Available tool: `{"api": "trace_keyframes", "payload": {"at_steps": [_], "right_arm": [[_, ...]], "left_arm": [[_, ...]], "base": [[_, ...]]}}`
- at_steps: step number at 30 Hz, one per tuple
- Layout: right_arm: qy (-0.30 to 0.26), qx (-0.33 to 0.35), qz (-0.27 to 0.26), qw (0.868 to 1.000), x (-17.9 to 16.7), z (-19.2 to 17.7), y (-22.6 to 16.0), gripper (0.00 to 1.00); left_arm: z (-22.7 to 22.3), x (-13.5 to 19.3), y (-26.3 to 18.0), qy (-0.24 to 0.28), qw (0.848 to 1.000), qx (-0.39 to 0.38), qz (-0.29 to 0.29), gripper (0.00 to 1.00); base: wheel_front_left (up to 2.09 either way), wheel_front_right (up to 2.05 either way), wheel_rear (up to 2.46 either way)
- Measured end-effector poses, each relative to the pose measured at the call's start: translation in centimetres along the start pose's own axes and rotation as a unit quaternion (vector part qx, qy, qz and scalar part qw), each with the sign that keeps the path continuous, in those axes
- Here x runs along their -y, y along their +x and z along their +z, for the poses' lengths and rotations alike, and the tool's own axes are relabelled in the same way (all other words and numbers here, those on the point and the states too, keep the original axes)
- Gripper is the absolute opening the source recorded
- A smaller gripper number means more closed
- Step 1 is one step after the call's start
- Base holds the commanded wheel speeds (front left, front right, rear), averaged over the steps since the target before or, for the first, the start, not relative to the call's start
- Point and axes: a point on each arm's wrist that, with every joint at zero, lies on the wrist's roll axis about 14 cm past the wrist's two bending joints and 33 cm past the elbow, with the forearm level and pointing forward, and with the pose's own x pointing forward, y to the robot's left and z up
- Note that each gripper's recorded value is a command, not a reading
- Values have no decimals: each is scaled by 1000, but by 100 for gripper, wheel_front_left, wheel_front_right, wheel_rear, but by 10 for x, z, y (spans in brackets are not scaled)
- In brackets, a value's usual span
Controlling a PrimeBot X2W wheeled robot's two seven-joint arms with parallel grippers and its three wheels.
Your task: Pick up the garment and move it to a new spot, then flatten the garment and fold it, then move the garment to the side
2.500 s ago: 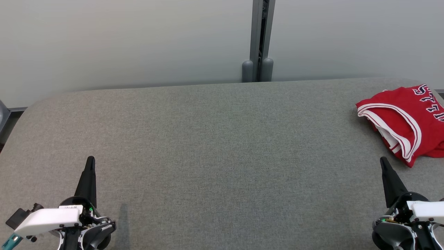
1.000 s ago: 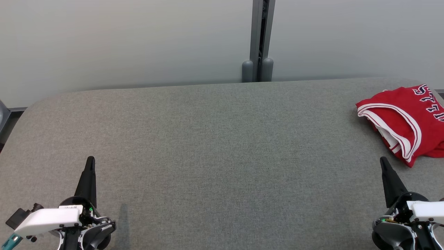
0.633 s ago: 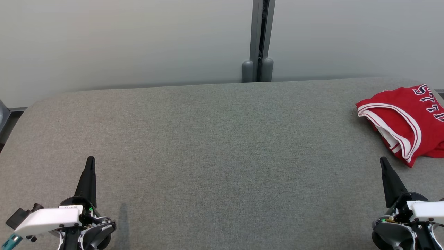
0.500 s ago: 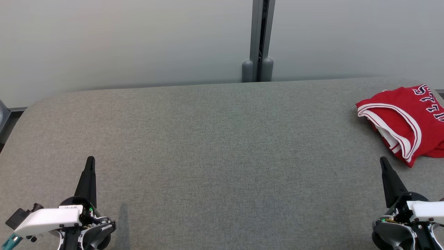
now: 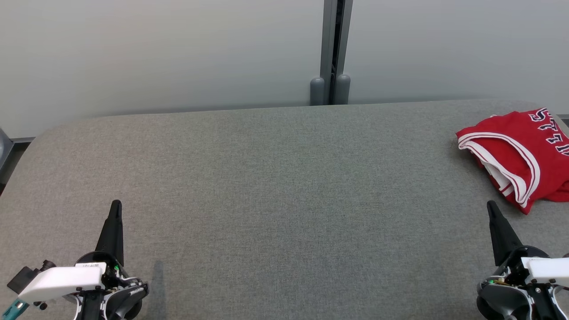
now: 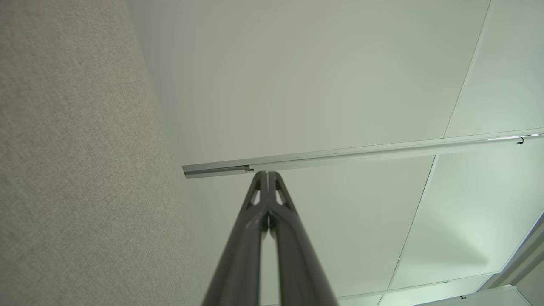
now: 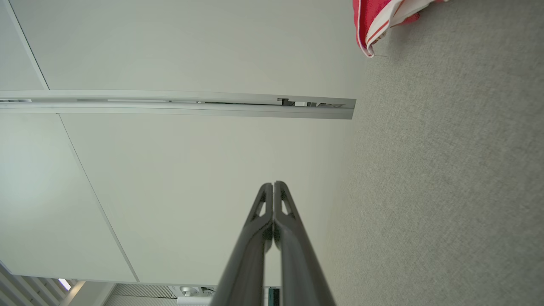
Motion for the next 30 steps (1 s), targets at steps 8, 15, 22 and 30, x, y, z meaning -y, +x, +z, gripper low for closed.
{"api": "trace_keyframes", "payload": {"at_steps": [8, 15, 22, 30], "right_arm": [[0, 0, 0, 1000, 0, 0, 0, 0], [0, 0, 0, 1000, 0, 0, 0, 0], [0, 0, 0, 1000, 0, 0, 0, 0], [0, 0, 0, 1000, 0, 0, 0, 0]], "left_arm": [[0, 0, 0, 0, 1000, 0, 0, 0], [0, 0, 0, 0, 1000, 0, 0, 0], [0, 0, 0, 0, 1000, 0, 0, 0], [0, 0, 0, 0, 1000, 0, 0, 0]], "base": [[0, 0, 0], [0, 0, 0], [0, 0, 0], [0, 0, 0]]}}
